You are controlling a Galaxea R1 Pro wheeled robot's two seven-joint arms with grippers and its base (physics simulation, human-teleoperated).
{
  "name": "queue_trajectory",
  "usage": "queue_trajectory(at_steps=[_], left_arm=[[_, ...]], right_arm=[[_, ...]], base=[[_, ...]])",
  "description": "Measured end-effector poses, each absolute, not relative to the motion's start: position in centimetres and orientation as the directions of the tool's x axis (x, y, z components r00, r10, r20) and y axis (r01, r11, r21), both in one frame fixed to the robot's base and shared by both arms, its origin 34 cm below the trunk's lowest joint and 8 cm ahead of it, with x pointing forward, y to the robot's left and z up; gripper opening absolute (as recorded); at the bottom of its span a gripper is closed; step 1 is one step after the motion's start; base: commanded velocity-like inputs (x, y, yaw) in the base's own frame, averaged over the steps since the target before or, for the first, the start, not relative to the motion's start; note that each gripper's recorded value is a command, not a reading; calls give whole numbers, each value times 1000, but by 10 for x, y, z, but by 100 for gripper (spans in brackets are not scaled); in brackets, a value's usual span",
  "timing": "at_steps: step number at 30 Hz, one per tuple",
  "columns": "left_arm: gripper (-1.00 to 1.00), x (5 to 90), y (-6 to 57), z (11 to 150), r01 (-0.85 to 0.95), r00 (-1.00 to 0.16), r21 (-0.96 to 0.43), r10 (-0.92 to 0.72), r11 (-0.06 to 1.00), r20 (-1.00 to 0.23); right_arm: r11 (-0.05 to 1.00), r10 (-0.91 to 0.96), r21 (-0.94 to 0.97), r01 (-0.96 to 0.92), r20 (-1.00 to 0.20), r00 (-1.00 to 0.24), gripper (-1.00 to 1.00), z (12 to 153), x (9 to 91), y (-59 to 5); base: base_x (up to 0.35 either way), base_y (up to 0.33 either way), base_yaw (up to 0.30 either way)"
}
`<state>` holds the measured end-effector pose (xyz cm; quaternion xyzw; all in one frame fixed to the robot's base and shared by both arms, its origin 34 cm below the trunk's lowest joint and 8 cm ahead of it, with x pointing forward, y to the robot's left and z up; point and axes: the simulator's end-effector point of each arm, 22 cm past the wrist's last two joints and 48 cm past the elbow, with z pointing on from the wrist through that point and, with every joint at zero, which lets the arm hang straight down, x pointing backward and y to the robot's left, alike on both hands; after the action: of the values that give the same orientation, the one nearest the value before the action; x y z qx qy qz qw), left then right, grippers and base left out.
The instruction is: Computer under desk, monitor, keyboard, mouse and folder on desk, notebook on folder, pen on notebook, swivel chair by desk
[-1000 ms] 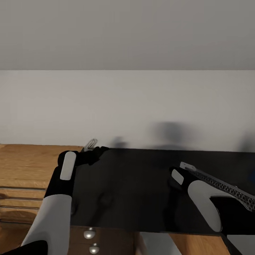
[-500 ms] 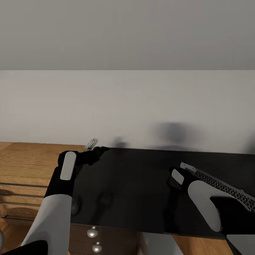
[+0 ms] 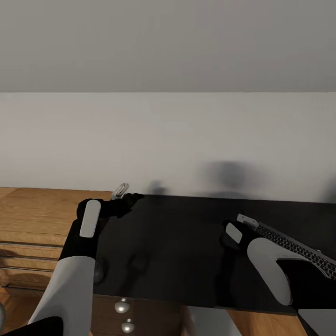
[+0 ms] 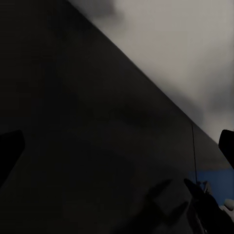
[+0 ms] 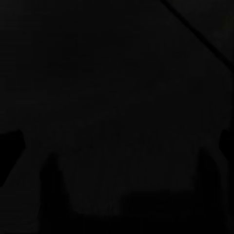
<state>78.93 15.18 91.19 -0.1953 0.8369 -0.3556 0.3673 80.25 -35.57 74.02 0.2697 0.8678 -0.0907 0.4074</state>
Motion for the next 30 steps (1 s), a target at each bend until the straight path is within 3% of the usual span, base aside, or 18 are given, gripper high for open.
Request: queue_trajectory(at_steps=[30], left_arm=[[100,790,148,929,-82,-671,-738,-585,670,-457]], right_arm=[[848,379,58,527,-761,-526,100,770,807,-346]], base=[[0,0,0]])
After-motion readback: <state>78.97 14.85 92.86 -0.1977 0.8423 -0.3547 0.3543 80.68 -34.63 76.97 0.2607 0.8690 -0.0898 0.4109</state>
